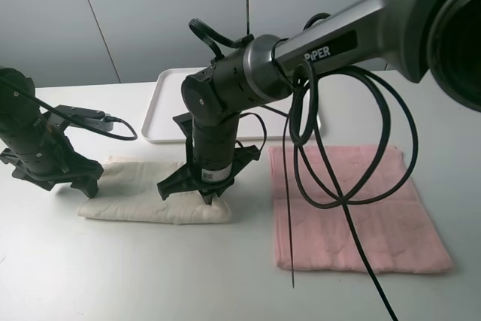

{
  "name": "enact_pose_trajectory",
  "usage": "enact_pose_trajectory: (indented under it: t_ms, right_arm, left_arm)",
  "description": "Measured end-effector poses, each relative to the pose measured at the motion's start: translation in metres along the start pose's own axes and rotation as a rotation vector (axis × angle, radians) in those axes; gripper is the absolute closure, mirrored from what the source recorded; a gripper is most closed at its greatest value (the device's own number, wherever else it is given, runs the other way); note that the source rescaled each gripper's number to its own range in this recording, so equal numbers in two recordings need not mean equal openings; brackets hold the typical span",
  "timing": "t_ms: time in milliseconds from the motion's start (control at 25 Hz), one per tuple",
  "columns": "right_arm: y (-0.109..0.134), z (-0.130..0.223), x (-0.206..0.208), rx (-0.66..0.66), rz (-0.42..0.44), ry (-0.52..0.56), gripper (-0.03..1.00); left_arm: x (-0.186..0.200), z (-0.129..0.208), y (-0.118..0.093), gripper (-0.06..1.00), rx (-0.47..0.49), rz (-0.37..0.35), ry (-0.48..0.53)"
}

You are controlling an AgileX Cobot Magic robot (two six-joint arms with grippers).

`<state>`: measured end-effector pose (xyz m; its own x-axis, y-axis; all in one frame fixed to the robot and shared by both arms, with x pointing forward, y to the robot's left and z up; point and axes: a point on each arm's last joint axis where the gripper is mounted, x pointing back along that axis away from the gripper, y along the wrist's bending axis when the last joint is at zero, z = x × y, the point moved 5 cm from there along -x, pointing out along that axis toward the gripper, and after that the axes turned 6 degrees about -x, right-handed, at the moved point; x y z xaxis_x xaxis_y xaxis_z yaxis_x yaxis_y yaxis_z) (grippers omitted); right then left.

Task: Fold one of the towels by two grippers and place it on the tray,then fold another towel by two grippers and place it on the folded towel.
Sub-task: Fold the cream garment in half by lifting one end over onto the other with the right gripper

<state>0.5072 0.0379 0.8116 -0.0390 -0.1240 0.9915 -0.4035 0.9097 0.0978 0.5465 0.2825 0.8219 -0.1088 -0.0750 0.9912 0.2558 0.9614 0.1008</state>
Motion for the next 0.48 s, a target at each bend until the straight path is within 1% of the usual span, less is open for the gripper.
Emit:
enact_pose_trajectory:
  t_ms: [120, 480]
  right_arm:
    - [0.002, -0.002, 0.009, 0.008, -0.004, -0.017, 0.92]
    - [0.007, -0.009, 0.055, 0.029, -0.034, -0.101, 0.92]
  left_arm:
    - [0.000, 0.001, 0.000, -0.04, 0.000, 0.000, 0.004]
    - [0.000, 0.001, 0.000, -0.04, 0.002, 0.000, 0.006]
